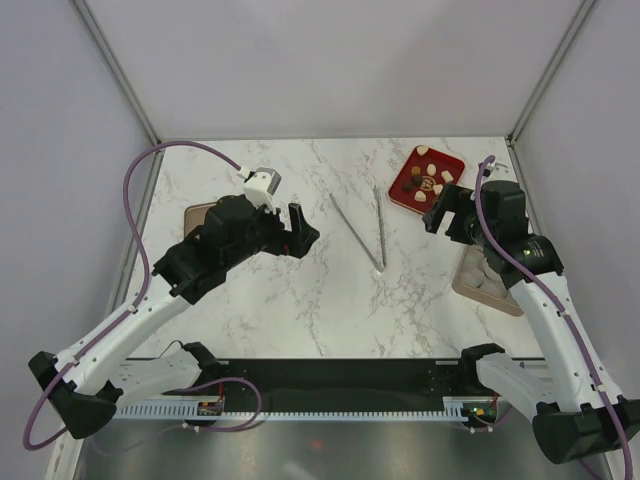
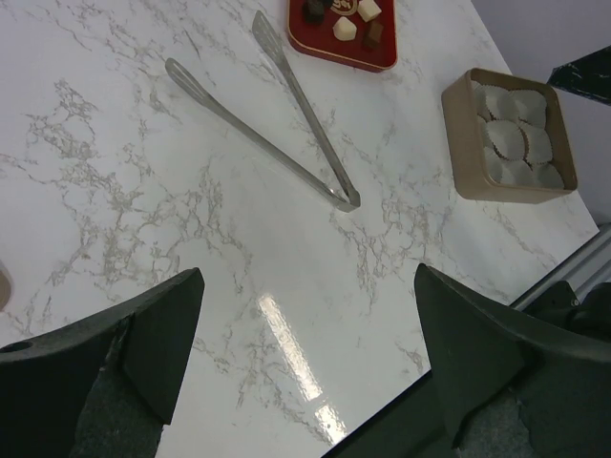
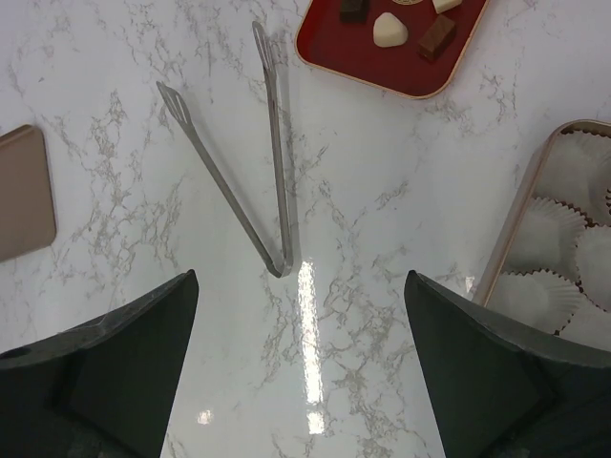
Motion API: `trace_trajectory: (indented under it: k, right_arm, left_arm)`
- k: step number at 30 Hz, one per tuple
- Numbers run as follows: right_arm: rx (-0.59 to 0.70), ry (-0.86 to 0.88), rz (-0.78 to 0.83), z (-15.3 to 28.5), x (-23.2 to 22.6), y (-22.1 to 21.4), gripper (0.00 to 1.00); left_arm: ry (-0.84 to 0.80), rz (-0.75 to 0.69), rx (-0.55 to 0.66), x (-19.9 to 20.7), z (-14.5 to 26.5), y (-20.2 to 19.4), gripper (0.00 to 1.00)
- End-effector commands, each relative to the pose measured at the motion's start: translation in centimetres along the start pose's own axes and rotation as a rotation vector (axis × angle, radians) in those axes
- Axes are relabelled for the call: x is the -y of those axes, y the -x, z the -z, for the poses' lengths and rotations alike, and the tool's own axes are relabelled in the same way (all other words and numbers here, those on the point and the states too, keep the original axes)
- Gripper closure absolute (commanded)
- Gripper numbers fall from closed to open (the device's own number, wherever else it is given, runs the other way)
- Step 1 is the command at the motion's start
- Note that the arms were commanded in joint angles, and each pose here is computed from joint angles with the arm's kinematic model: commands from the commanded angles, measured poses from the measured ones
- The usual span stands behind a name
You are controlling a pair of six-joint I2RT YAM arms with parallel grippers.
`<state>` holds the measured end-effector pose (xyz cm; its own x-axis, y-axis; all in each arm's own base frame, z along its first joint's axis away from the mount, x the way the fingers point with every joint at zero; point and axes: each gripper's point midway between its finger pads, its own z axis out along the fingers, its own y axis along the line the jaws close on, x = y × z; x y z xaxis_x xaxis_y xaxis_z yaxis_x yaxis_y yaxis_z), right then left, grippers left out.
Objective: Pack the chocolate
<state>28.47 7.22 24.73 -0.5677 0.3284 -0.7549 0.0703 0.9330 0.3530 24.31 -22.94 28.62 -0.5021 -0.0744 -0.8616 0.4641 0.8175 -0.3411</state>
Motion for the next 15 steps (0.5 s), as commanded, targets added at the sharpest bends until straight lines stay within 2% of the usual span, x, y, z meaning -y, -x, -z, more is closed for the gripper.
trace_trajectory:
  k: [1,4,7,8,11,15]
  right_arm:
    - [0.051,0.013,0.015,0.4,-0.5,1.6,0.02]
    - [0.058,-0.028,0.023,0.1,0.3,1.7,0.02]
    - [0.031,0.025,0.081,-0.2,-0.4,1.2,0.04]
    - [0.004,0.109,0.103,-0.1,-1.8,0.7,0.05]
    - [0.027,0.113,0.079,-0.9,-2.0,0.8,0.06]
    - [-0.003,0.109,0.089,-3.4,-2.7,-0.2,0.09]
  left_arm:
    - [-0.005,-0.032,0.064,0.2,0.5,1.9,0.0]
    - [0.02,-0.062,0.07,-0.4,0.5,1.8,0.0]
    - [0.06,-0.073,0.067,-1.3,0.6,1.9,0.0]
    - [0.055,-0.063,0.061,-1.3,0.6,2.0,0.0]
    - [0.037,-0.021,0.054,-2.2,0.5,2.4,0.0]
    - [0.148,0.064,0.022,-7.3,0.0,1.0,0.0]
